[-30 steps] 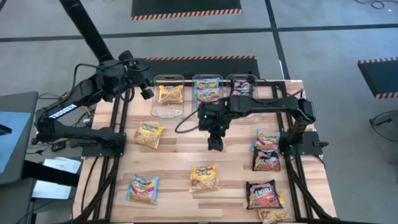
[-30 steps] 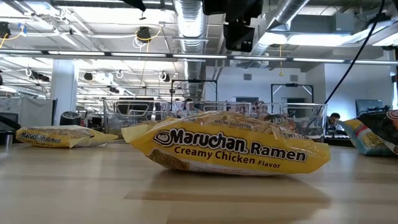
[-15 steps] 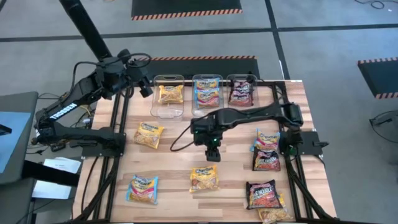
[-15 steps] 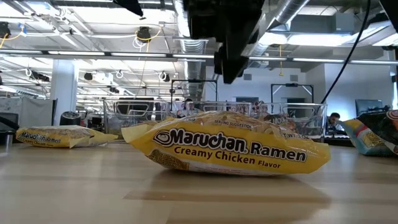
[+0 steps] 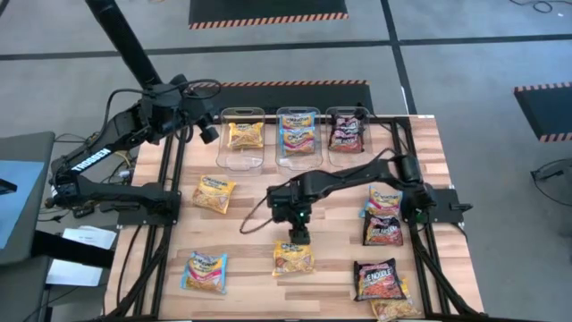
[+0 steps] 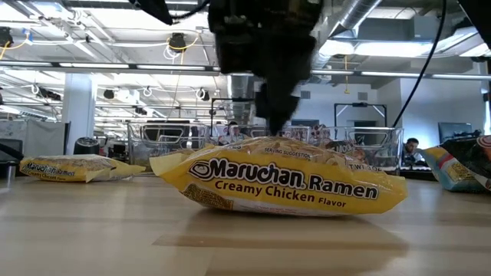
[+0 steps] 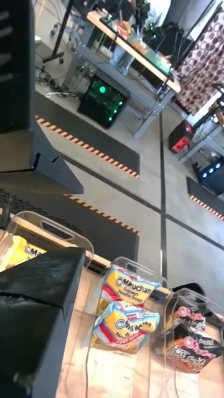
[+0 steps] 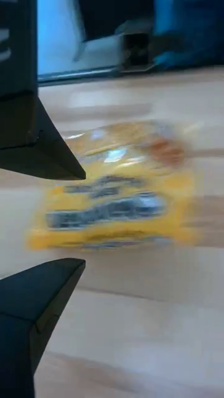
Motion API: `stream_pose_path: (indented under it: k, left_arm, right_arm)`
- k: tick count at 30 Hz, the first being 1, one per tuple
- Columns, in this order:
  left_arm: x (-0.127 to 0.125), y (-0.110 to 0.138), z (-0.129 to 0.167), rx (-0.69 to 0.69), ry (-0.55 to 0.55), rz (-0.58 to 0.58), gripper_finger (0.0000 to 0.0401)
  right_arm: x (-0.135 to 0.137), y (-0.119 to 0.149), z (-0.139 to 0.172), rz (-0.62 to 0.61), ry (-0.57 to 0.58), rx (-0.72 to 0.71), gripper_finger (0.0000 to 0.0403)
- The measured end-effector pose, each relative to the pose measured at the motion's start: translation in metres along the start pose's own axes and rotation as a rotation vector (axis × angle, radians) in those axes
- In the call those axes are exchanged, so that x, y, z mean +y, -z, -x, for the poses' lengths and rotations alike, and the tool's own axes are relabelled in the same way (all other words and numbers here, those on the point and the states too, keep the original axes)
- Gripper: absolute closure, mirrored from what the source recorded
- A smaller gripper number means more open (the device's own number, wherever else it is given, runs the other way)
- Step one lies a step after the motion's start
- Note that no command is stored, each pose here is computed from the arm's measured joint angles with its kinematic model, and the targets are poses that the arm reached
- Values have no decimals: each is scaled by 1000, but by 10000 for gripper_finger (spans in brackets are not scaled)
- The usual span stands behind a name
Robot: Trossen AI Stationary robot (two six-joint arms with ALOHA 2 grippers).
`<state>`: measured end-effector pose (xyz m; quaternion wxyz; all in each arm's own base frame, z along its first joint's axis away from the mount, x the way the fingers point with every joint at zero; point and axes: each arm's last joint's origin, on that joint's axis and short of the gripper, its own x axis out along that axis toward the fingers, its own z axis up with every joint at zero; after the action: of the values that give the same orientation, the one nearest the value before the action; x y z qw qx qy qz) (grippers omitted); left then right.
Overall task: Sort Maruchan noodles
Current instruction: Put the yellow noodle pack into the left transparent bin
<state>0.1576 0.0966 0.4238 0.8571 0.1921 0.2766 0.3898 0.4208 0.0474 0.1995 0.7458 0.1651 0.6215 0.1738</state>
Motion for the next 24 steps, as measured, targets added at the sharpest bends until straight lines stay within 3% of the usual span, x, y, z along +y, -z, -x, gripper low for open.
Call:
stream_pose_path:
  k: [8,24]
  left_arm:
    - [-1,1,0,5,24,-13,260]
    - [-3,3,0,11,55,-23,260]
  right_arm:
    - [1,2,-33,-53,7,82,163]
    - [-1,0,-39,-97,74,56,163]
